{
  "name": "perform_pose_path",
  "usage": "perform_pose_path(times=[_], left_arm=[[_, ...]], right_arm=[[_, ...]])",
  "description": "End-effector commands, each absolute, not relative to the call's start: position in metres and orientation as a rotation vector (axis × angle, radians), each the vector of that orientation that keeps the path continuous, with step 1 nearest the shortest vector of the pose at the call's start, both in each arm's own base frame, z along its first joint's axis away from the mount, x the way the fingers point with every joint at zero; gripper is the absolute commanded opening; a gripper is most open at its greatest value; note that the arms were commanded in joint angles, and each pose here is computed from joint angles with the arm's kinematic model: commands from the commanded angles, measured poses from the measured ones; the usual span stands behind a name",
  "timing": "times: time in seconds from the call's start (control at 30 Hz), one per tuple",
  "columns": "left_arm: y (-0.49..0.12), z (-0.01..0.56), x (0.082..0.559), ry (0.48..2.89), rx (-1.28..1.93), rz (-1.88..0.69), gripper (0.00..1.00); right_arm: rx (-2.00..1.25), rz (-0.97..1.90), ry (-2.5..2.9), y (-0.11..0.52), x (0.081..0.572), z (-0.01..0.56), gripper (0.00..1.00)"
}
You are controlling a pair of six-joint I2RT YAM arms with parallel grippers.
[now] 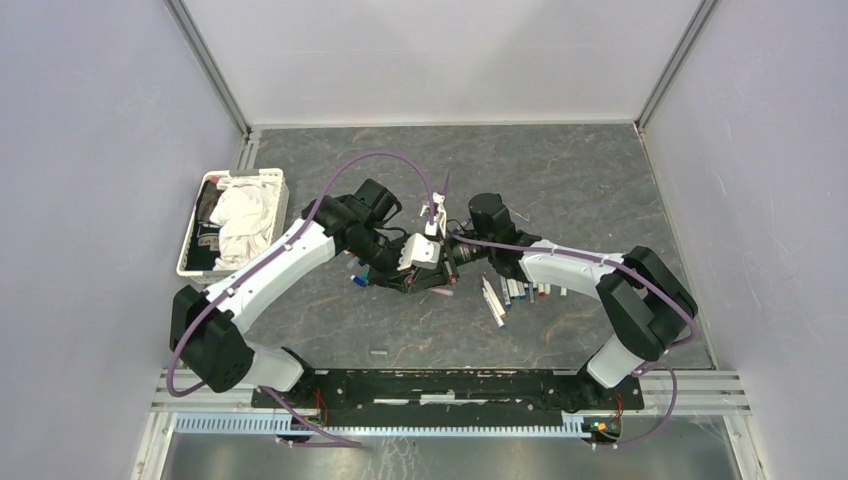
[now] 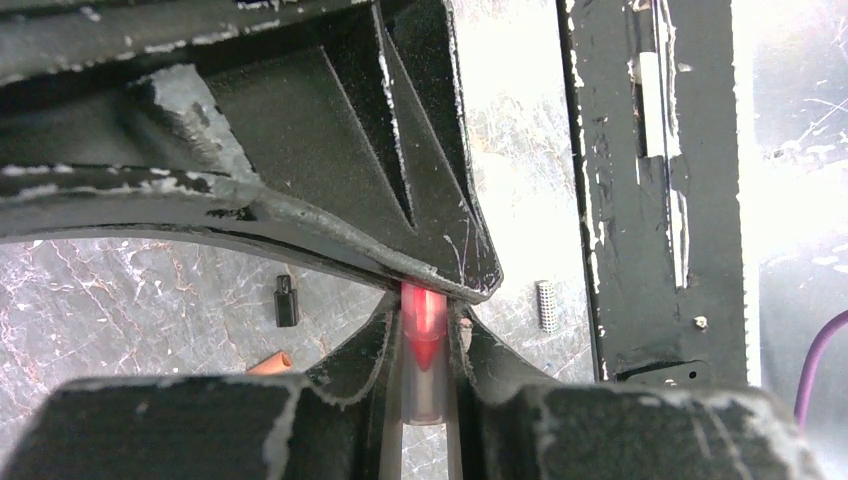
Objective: Open the pen caps
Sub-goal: Open the pen cap from the pen.
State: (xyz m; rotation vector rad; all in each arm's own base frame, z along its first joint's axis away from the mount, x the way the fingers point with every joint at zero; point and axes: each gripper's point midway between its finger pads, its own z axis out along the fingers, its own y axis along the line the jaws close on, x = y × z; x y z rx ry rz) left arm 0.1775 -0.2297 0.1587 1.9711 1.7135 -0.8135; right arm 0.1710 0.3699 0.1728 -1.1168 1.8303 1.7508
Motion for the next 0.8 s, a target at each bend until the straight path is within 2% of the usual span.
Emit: perform_pose_path(times=[0.0,0.33,0.77], left_arm=[[-0.238,0.176,0.186,1.673,1.919,-0.795,0.02],[-0.204,0.174,0.196,1.745,1.984,-0.71,0.02],[-0.111,0.172,0.226,1.897,1.978,-0.544,0.02]], right_arm=[[-1.214,1.762,1.751,0.374,0.166,0.186,0.0],[-1.224,1.5,1.94,0.345,0.185,0.161,0.0],[-1.216,1.258,2.065,0.302,0.191,0.139,0.0]])
